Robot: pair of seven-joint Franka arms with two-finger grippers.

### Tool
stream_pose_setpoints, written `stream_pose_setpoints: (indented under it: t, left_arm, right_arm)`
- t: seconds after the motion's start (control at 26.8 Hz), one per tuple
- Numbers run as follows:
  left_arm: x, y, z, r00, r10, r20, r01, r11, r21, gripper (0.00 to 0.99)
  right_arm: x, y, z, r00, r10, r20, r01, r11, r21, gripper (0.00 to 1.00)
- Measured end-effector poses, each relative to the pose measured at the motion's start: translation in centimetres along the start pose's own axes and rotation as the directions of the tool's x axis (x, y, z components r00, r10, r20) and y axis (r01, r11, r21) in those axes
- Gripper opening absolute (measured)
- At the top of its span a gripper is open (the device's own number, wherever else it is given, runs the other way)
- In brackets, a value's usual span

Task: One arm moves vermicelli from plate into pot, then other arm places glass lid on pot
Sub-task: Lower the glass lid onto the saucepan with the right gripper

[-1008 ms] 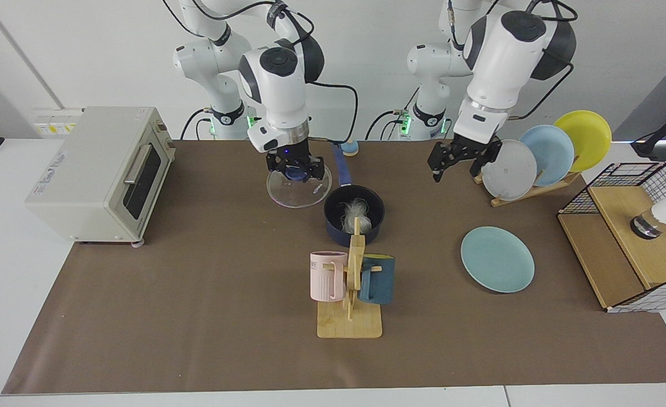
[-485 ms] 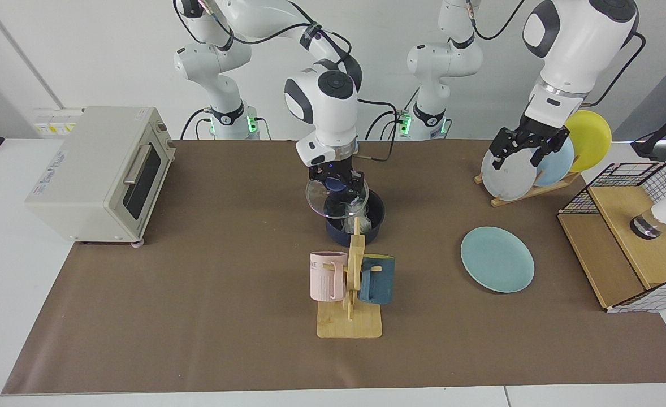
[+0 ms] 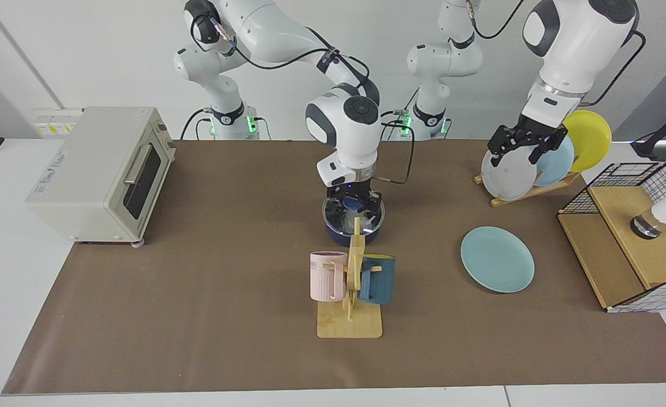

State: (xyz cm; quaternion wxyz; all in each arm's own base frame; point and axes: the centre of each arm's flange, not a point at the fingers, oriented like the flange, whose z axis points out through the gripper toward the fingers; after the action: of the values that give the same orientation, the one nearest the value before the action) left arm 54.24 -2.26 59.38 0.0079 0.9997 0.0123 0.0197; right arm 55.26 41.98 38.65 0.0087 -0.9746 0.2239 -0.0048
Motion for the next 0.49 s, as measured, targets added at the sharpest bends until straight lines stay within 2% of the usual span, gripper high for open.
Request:
stream_pose_setpoints:
  t: [0.15,0.49]
  left_arm:
    - [-0.1,0.3,-0.1,0.999,0.046,0.002,-0.046,0.999,0.000,0.991]
    - [-0.2,0.2,-0.2,0.999,0.050,0.002,-0.050,0.999,0.000,0.991]
  right_arm:
    - [-0.4,-0.4,0.0,1.000,0.003,-0.010,-0.003,1.000,-0.001,0.43]
    - [-1.4,-0.9,0.0,1.000,0.014,-0.015,-0.014,1.000,-0.002,0.43]
